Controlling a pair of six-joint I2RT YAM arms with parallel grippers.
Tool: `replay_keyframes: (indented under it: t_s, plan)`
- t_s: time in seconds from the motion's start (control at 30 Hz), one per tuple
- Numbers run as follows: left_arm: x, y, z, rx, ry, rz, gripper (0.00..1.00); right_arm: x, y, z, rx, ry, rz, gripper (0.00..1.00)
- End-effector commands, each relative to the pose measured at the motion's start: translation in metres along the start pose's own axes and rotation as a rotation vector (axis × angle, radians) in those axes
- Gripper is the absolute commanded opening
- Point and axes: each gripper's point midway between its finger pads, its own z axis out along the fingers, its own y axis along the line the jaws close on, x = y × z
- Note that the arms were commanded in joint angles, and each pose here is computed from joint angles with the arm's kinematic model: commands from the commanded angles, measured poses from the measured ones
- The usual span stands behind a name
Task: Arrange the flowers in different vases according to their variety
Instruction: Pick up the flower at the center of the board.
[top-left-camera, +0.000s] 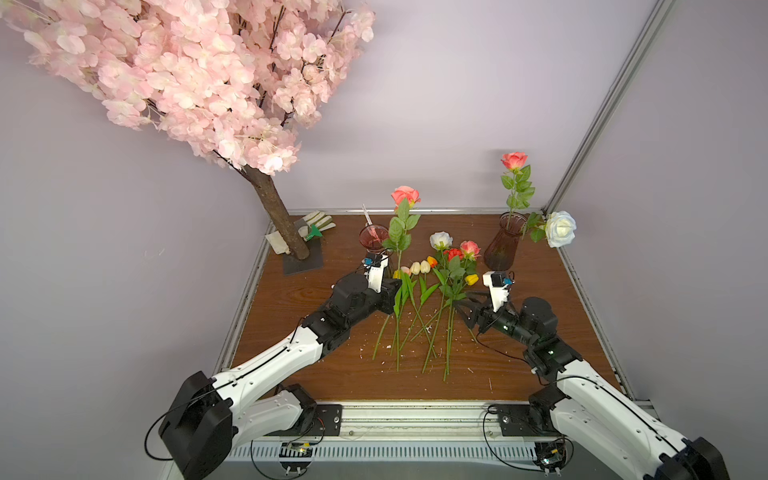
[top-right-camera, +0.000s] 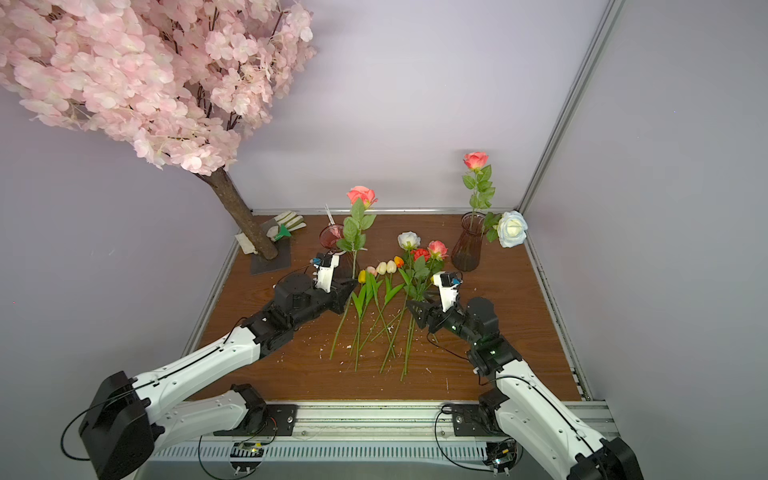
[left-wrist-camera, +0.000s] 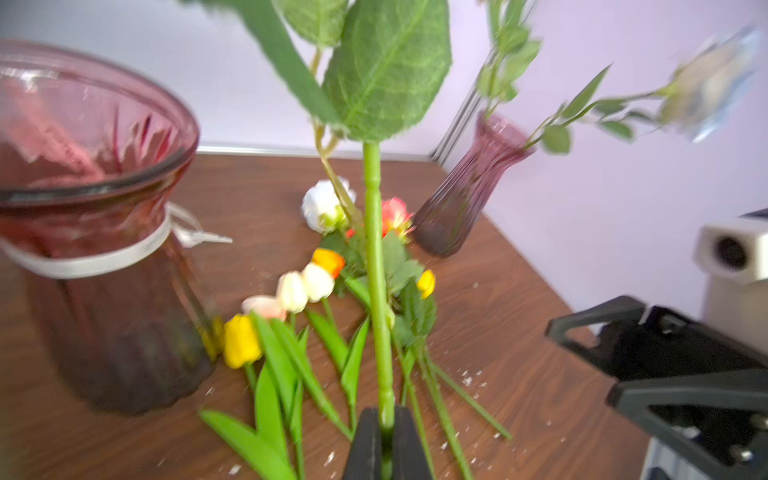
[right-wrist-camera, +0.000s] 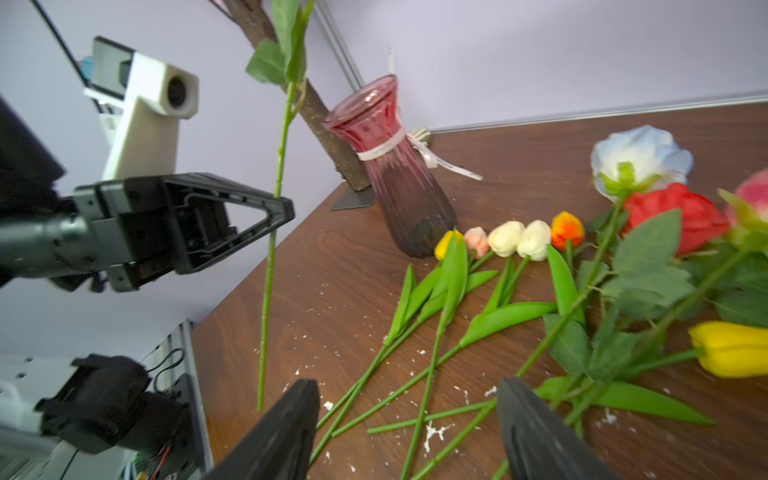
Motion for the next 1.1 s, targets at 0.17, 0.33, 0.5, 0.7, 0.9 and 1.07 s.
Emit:
replay_keyframes:
  t_s: [0.17, 0.33, 0.5, 0.7, 0.9, 1.07]
  plan:
    - [-0.045, -0.065, 0.0, 0.345, -0.193, 0.001, 0.0, -0.047, 0.047, 0.007, -0.228, -0.089, -0.029, 0.61]
    - [-0.033, -0.076, 0.012, 0.408, -0.163, 0.064, 0.0, -0.079, 0.065, 0.015, -0.29, -0.097, -0.026, 0.59]
    - [-0.025, -0.085, 0.017, 0.439, -0.152, 0.135, 0.0, -0.104, 0.076, 0.029, -0.334, -0.077, -0.014, 0.5]
    - [-0.023, -0.093, 0.016, 0.481, -0.147, 0.168, 0.0, -0.107, 0.08, 0.042, -0.376, -0.039, -0.013, 0.45]
    - [-0.022, -0.093, 0.017, 0.484, -0.144, 0.172, 0.0, -0.096, 0.083, 0.052, -0.39, -0.001, -0.013, 0.43]
    - [-0.021, -0.093, 0.017, 0.482, -0.144, 0.174, 0.0, -0.094, 0.085, 0.058, -0.387, 0.003, -0.021, 0.38]
